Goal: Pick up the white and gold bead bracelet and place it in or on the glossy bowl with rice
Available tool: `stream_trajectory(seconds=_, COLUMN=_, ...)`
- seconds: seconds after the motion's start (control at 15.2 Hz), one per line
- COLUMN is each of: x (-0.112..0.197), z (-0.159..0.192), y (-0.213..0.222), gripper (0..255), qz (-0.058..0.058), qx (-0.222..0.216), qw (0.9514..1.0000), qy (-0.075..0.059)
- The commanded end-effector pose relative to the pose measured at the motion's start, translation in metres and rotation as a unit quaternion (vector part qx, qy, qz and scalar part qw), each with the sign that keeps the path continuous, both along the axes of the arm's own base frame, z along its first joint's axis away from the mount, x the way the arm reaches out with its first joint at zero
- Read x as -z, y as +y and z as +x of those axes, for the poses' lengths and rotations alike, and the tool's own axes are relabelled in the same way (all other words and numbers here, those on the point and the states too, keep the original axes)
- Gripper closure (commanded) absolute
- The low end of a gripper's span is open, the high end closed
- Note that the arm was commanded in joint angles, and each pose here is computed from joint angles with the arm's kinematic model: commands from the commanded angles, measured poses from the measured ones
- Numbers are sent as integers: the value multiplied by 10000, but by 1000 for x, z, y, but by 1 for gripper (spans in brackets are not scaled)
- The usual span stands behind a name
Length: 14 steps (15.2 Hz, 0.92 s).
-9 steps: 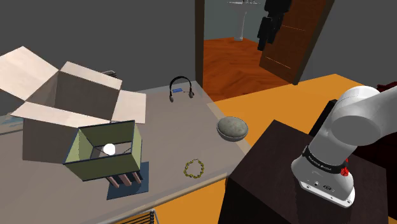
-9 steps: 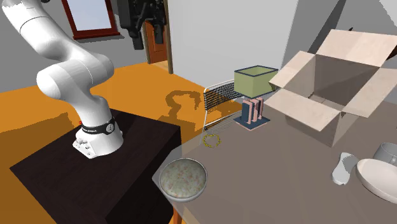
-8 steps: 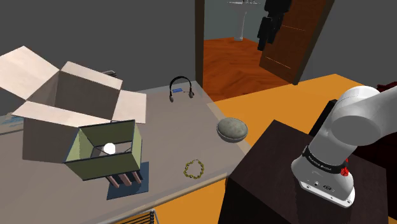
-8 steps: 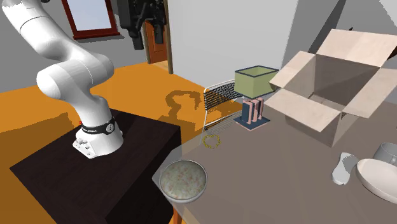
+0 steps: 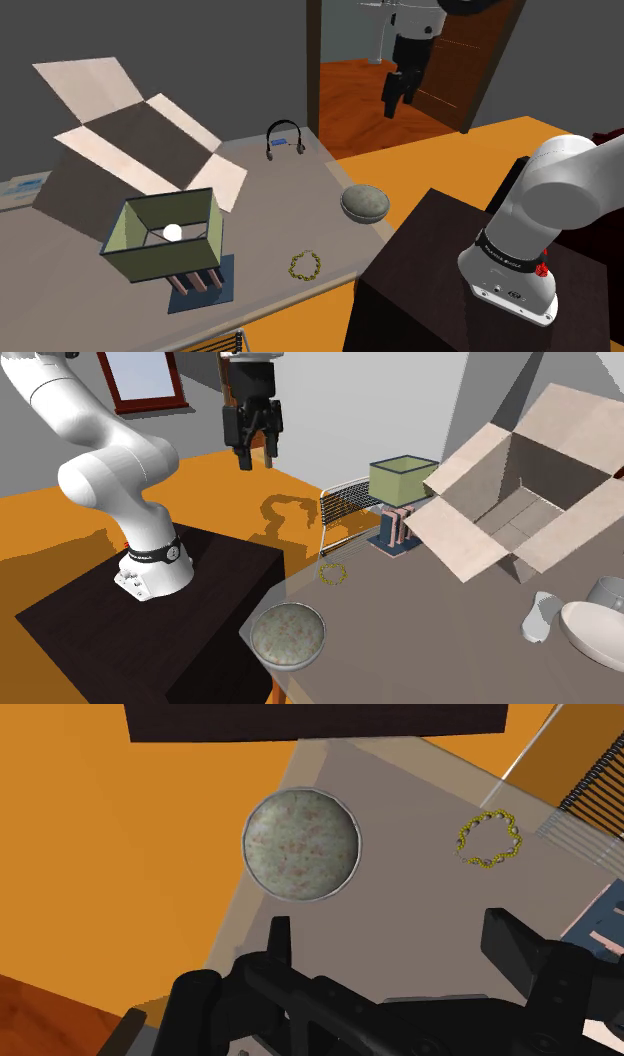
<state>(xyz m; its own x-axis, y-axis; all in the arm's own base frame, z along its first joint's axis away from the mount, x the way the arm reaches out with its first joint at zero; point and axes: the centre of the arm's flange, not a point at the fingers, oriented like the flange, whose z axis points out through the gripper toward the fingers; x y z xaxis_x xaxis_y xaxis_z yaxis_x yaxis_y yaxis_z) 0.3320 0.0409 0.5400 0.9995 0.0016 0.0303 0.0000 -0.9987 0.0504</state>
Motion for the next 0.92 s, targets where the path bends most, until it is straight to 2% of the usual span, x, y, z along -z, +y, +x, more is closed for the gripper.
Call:
stream_trajectory(seconds=0.0, x=21, z=0, y=16, gripper=0, qz=4, qx=98, qw=9999, qy=22)
stream_trajectory(seconds=0.86, x=164, z=17, y=110, gripper=0, qz=22, qx=667, qw=9976, qy=209)
